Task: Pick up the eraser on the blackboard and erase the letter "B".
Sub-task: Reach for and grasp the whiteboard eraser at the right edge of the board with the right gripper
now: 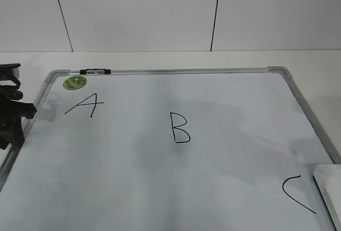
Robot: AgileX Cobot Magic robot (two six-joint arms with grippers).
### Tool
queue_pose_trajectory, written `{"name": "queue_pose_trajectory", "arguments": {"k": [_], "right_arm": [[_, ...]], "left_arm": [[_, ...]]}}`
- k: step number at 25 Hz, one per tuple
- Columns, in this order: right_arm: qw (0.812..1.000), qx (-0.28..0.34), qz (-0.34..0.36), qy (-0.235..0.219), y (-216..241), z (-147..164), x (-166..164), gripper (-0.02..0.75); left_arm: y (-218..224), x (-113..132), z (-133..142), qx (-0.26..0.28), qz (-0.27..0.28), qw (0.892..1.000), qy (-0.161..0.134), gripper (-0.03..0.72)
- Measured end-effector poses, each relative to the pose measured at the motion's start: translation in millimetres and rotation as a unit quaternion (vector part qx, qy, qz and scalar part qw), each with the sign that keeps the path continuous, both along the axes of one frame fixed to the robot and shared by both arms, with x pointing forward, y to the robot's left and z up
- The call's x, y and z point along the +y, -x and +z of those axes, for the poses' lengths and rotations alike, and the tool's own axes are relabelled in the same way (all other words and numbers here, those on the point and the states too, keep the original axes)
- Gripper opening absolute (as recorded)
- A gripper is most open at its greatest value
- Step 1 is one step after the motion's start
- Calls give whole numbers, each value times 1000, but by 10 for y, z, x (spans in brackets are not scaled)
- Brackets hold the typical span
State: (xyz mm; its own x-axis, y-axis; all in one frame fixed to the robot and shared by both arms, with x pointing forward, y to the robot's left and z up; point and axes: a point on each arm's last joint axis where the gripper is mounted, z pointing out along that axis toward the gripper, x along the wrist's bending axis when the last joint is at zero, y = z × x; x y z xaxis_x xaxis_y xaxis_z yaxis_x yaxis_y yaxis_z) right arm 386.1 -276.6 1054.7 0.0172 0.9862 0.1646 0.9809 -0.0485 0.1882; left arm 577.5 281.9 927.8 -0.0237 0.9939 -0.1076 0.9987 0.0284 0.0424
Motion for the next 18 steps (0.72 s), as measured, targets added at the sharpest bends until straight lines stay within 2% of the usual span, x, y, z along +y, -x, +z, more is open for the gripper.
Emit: {"name": "queue_pose_trajectory", "arguments": {"k": [6, 10, 14, 18], "right_arm": [[1000, 0, 0, -1, 0, 0, 1, 584], [1000, 0, 0, 0, 0, 0, 0, 584], [1000, 2, -3, 26, -9, -14, -46, 587], [999, 23, -19, 45, -74, -81, -80, 623]], "left_arm": [[-1, -14, 1, 0, -2, 1000, 0, 35], [-1, -20, 2, 0, 4, 1000, 4, 20], [-1, -20, 2, 0, 4, 1000, 4, 20], [-1, -20, 2, 0, 4, 1000, 4, 20]]}}
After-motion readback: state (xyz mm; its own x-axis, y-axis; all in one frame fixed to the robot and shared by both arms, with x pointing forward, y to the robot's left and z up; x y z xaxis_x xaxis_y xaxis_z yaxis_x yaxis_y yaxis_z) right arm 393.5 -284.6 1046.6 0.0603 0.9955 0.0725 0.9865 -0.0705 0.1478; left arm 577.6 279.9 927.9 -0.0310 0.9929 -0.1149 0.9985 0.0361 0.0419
